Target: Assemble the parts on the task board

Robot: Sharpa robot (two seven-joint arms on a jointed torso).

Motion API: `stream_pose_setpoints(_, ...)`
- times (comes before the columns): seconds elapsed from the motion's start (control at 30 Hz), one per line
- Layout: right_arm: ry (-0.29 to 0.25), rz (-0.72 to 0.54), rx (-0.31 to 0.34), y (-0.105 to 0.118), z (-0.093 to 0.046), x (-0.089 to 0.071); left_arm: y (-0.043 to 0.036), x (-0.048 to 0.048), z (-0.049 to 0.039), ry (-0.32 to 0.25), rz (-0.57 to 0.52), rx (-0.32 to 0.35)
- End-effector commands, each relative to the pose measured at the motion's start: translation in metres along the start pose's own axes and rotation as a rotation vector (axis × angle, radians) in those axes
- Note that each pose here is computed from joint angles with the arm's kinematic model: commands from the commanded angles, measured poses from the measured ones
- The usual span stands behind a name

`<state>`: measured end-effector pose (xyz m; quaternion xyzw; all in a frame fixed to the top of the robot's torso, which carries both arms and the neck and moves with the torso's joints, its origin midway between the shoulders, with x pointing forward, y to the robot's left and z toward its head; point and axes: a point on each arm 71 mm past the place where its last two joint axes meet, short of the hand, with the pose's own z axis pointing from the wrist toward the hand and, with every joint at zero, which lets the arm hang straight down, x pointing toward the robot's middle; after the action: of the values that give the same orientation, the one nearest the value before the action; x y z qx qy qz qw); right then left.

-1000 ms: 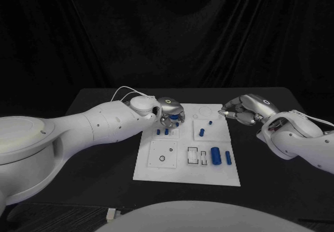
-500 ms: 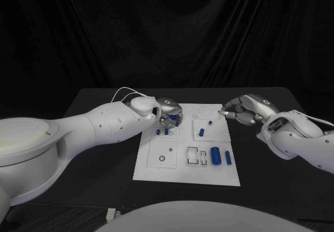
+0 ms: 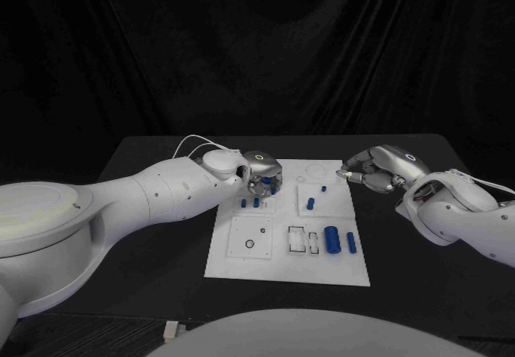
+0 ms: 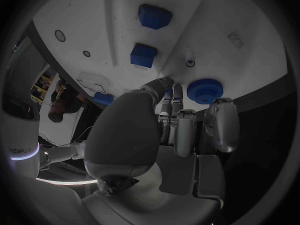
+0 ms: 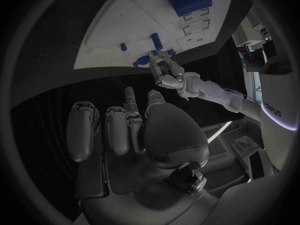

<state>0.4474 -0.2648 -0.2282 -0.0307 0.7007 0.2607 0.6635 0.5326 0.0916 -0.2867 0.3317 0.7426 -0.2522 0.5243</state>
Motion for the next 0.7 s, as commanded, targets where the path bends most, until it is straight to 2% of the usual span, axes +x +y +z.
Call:
stream_pose_setpoints(0.03,0.006,0.0,0.013,-0.0007,-0.0006,0.001,-0.0032,0.0001,0.0014,-0.011,0.002,0.017)
stream_pose_setpoints(0.47,0.012,0.0,0.016,-0.0009,-0.0004,0.0014,-0.0051,0.0027,0.0024,-0.006,-0.001,0.021)
stream_pose_setpoints(0.7,0.015,-0.001,0.017,-0.0013,-0.0005,0.0016,-0.0037,0.0016,-0.0016,-0.048,0.007,0.037)
